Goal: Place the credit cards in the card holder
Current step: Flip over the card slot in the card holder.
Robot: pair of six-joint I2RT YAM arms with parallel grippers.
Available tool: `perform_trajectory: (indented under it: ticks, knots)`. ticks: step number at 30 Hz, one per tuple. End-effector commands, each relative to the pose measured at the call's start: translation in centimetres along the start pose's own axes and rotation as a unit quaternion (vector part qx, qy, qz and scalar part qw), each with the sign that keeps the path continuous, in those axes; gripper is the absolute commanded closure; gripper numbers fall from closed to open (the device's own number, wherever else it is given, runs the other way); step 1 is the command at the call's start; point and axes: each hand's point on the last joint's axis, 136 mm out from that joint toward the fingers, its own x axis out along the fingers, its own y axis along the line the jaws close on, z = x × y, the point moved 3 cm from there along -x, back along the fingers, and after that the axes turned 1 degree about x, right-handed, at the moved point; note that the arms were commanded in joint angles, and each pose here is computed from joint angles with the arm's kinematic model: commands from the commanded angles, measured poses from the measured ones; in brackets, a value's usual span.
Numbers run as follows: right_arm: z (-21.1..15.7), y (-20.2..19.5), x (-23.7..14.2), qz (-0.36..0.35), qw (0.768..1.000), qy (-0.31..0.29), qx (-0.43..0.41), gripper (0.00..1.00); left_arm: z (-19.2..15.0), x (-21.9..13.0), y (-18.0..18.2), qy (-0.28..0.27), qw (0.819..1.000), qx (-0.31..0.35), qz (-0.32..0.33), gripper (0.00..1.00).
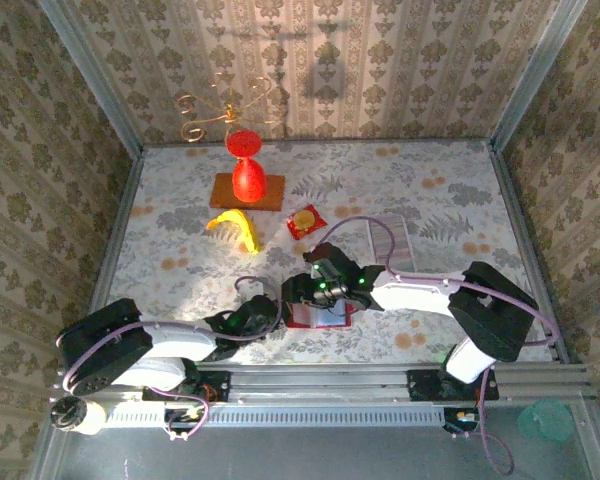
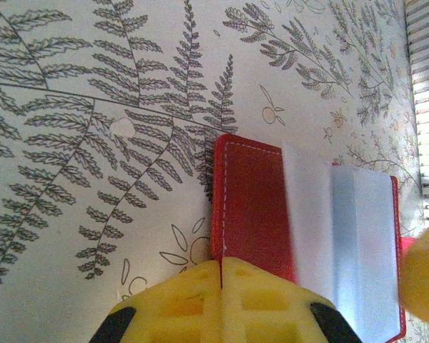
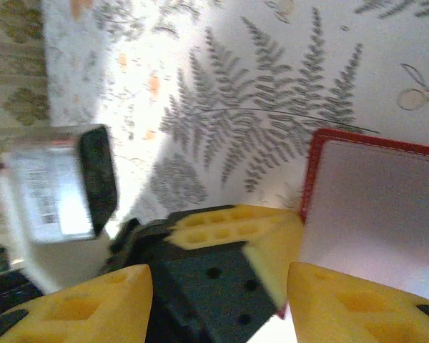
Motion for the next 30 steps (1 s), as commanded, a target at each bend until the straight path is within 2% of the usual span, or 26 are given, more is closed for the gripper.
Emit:
perform_trajectory:
  ticks: [1,4,6,9,13,19,22,26,28,30]
  knots:
    - [0.6,3.1,-2.0,0.059,0.998,-0.021,-0.006,0.45,-1.0,0.1,2.6,0.01,0.999,0.0,0.045,1.0]
    - [1.0,3.1,-3.6,0.04,0.998,-0.045,-0.018,0.41,-1.1,0.1,2.7,0.01,0.999,-0.001,0.047,1.0]
    - [1.2,1.9,-4.6,-0.001,0.998,-0.064,-0.027,0.39,-1.1,0.1,2.6,0.01,0.999,-0.001,0.046,1.0]
    - [1.6,-0.1,-6.3,-0.055,0.994,-0.087,-0.035,0.39,-1.1,0.0,2.2,0.01,0.999,0.001,0.038,1.0]
    - [2.2,-1.3,-8.4,-0.087,0.988,-0.108,-0.063,0.39,-0.7,-0.4,1.8,0.007,0.999,0.009,0.035,1.0]
    - [3.5,-0.1,-13.4,-0.129,0.96,-0.161,-0.19,0.36,0.5,-1.9,1.3,-0.007,0.998,0.032,0.046,0.77]
    - [4.6,0.6,-16.7,-0.164,0.929,-0.207,-0.26,0.33,1.2,-3.1,1.8,-0.02,0.998,0.035,0.053,0.67]
    - [4.7,2.6,-20.3,-0.15,0.876,-0.259,-0.378,0.26,2.7,-5.4,2.0,-0.043,0.996,0.058,0.056,0.66]
    - [3.8,3.5,-21.3,-0.138,0.84,-0.249,-0.462,0.21,3.4,-6.5,1.4,-0.051,0.995,0.077,0.044,0.63]
    - [2.5,4.2,-21.9,-0.131,0.782,-0.216,-0.57,0.13,4.0,-7.5,0.6,-0.053,0.994,0.093,0.027,0.62]
